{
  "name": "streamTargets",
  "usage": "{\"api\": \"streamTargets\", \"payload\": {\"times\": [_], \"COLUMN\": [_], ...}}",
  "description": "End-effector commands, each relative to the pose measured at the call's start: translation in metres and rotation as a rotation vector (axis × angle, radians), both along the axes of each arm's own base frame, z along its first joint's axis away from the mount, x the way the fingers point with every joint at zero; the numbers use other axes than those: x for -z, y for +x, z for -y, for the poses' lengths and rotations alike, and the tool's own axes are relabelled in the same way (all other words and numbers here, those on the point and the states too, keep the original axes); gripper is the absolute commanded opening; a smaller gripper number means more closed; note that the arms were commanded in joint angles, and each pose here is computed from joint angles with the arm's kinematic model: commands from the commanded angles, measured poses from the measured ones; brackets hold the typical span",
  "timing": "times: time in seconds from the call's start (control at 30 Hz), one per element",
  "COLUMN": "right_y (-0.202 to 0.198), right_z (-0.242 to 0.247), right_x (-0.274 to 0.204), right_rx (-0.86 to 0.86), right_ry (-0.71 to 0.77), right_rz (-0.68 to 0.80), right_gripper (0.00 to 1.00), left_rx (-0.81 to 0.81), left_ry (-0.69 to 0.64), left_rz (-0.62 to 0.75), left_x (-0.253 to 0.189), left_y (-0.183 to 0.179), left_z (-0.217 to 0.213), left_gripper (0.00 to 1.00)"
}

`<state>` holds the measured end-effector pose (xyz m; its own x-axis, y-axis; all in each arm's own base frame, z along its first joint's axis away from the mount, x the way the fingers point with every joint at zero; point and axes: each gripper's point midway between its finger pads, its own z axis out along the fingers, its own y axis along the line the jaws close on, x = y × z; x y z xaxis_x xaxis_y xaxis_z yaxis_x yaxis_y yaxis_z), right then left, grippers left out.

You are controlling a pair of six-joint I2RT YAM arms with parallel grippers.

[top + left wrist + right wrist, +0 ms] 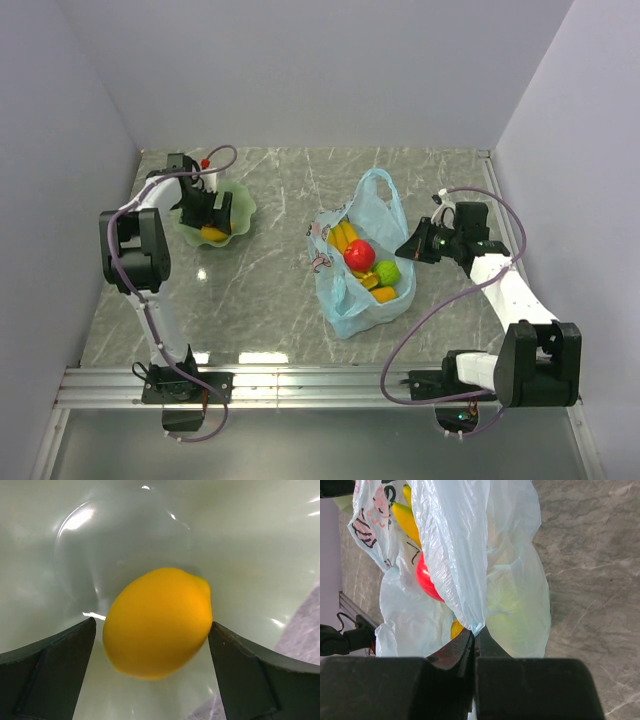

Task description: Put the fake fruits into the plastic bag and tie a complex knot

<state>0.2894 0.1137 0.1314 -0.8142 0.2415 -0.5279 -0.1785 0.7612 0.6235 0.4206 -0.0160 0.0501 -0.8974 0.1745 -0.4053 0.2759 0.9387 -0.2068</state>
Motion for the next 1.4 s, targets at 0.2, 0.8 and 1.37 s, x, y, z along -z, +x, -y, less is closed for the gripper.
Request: {"api": "streamTargets", "payload": {"times": [0.2, 0.8, 1.37], "right_y": [0.007, -0.005, 0.017], "right_z": [-0.003, -0.017, 0.017], "right_x": [-0.010, -0.022, -0.043], "right_rx": [-0.027, -0.043, 0.238], "right_ry": [0.003, 0.116, 0.104], "right_rz": [0.034, 0.024, 0.070], "right_gripper": [0.00, 0.00, 0.00], "left_rx": [0.045, 0.622, 0.783], "left_ry": [-0.018, -0.608, -0.735], "left_rz": [0.111, 0.612, 0.296], "left_x": [-0.019, -0.263, -0.152], "left_y": [0.029, -0.043, -0.141], "left_z": [0.005, 0.299, 0.448], "left_gripper": [0.61, 0.31, 0.44]}}
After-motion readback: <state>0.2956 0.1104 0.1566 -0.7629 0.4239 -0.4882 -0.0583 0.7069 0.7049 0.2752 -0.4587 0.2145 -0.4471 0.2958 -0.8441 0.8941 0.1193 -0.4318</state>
